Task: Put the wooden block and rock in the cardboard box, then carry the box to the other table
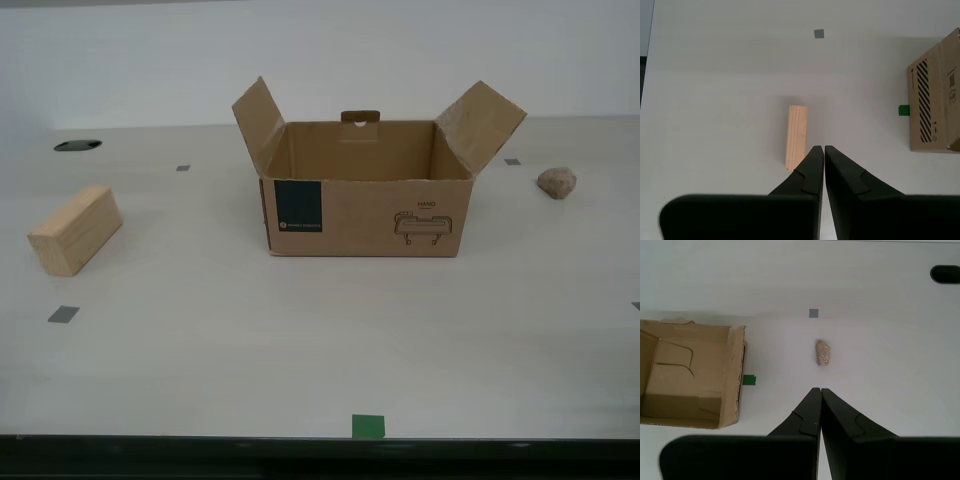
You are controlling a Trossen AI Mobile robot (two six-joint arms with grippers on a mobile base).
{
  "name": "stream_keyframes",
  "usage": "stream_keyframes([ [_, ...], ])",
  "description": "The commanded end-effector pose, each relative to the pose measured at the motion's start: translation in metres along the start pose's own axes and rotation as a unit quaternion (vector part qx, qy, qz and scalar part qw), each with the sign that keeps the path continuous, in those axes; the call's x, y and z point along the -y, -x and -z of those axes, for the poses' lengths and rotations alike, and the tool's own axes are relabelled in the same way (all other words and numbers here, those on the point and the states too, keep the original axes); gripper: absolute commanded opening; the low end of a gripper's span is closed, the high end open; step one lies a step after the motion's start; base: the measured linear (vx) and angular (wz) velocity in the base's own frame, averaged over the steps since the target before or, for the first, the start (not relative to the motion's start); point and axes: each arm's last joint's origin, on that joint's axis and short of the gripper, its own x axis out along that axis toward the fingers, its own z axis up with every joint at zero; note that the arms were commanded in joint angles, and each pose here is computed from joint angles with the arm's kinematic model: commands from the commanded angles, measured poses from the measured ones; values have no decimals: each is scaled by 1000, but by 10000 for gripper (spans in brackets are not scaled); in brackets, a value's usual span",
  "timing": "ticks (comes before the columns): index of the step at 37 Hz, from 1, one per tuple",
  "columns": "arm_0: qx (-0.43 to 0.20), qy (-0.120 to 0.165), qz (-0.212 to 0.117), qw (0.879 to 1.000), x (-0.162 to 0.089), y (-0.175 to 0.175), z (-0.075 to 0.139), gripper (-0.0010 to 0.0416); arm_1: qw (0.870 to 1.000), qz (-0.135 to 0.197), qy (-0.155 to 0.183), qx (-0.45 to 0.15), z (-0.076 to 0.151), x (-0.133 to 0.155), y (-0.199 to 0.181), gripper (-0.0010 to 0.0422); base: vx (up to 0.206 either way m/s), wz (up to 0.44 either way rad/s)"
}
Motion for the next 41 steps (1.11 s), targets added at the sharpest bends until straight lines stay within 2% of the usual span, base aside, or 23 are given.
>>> stream_keyframes([
  [1,1,-2,-1,1000,0,0,0,0,1000,2,0,2,0,0,0,0,0,0],
  [7,2,-1,-1,1000,0,0,0,0,1000,1,-1,6,-1,0,0,21,0,0],
  [18,2,7,0,1000,-1,0,0,9,1000,0,5,9,-2,0,0,114,0,0],
  [22,2,23,0,1000,-1,0,0,26,1000,0,6,9,-2,0,0,145,0,0],
  [29,15,29,20,999,1,0,-3,75,1000,0,9,9,-2,0,0,193,0,0],
  [41,17,27,20,999,0,0,-3,197,1000,0,9,9,-2,0,0,259,0,0],
])
